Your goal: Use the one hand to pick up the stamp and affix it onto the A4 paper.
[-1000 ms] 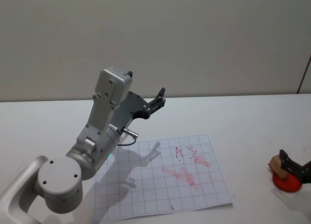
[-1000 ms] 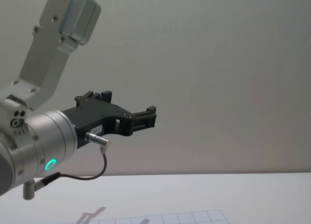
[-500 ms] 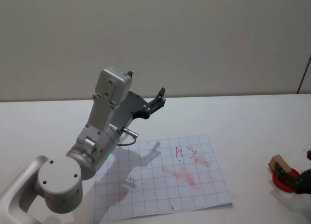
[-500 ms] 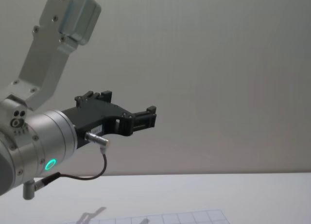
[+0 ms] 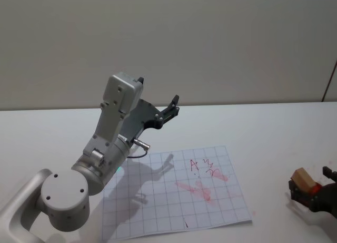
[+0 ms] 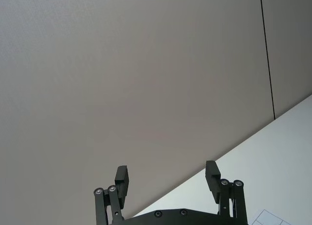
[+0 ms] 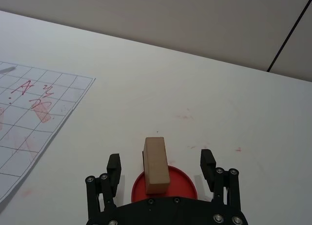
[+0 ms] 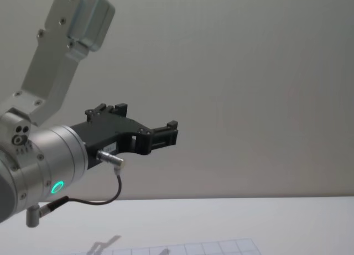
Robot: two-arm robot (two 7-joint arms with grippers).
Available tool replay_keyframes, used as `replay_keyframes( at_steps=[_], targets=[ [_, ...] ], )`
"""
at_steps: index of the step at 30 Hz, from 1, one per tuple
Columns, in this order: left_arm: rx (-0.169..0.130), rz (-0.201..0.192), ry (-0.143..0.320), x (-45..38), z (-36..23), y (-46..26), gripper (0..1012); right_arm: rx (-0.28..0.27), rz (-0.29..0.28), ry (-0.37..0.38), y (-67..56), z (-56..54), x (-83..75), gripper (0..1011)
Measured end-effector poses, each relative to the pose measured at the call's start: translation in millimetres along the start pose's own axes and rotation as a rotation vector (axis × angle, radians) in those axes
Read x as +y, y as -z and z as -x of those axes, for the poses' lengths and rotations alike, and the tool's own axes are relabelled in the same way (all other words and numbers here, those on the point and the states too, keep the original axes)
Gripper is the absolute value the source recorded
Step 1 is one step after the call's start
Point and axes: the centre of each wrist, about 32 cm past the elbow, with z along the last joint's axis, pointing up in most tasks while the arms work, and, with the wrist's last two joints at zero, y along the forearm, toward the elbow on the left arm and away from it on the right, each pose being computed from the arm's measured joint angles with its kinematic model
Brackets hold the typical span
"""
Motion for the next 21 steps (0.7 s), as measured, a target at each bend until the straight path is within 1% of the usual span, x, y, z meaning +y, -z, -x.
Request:
replay_keyframes(
  at_steps=[3,5,6,7,8,9,11,12,13,14,15,17,19,20,21],
  targets=[
    [0.000,0.000,0.000,0.0,0.0,0.0,1001,-0.003,0.004,-0.003,0.2,0.2,2.2,998],
    [0.000,0.000,0.000,0.0,0.0,0.0,1001,-0.004,0.007,-0.005,0.4,0.4,3.6,951],
    [0.000,0.000,0.000,0.0,0.0,0.0,1001,-0.004,0.008,-0.005,0.4,0.4,4.0,911],
    [0.000,0.000,0.000,0.0,0.0,0.0,1001,-0.005,0.009,-0.005,0.6,0.4,4.4,911],
    [0.000,0.000,0.000,0.0,0.0,0.0,1001,-0.005,0.010,-0.006,0.6,0.4,5.1,865],
    [0.000,0.000,0.000,0.0,0.0,0.0,1001,-0.005,0.010,-0.006,0.6,0.4,5.1,865],
    [0.000,0.000,0.000,0.0,0.0,0.0,1001,-0.006,0.013,-0.008,0.9,0.6,6.2,781],
    [0.000,0.000,0.000,0.0,0.0,0.0,1001,-0.006,0.013,-0.009,0.9,0.6,6.5,781],
    [0.000,0.000,0.000,0.0,0.0,0.0,1001,-0.007,0.014,-0.009,1.0,0.7,6.7,743],
    [0.000,0.000,0.000,0.0,0.0,0.0,1001,-0.007,0.014,-0.009,1.0,0.6,6.9,729],
    [0.000,0.000,0.000,0.0,0.0,0.0,1001,-0.007,0.015,-0.009,1.0,0.7,7.1,675],
    [0.000,0.000,0.000,0.0,0.0,0.0,1001,-0.007,0.016,-0.009,1.1,0.7,7.6,624],
    [0.000,0.000,0.000,0.0,0.0,0.0,1001,-0.008,0.017,-0.010,1.1,0.7,8.1,545],
    [0.000,0.000,0.000,0.0,0.0,0.0,1001,-0.008,0.017,-0.010,1.1,0.7,8.2,534],
    [0.000,0.000,0.000,0.0,0.0,0.0,1001,-0.009,0.017,-0.010,1.1,0.7,8.3,485]
  ],
)
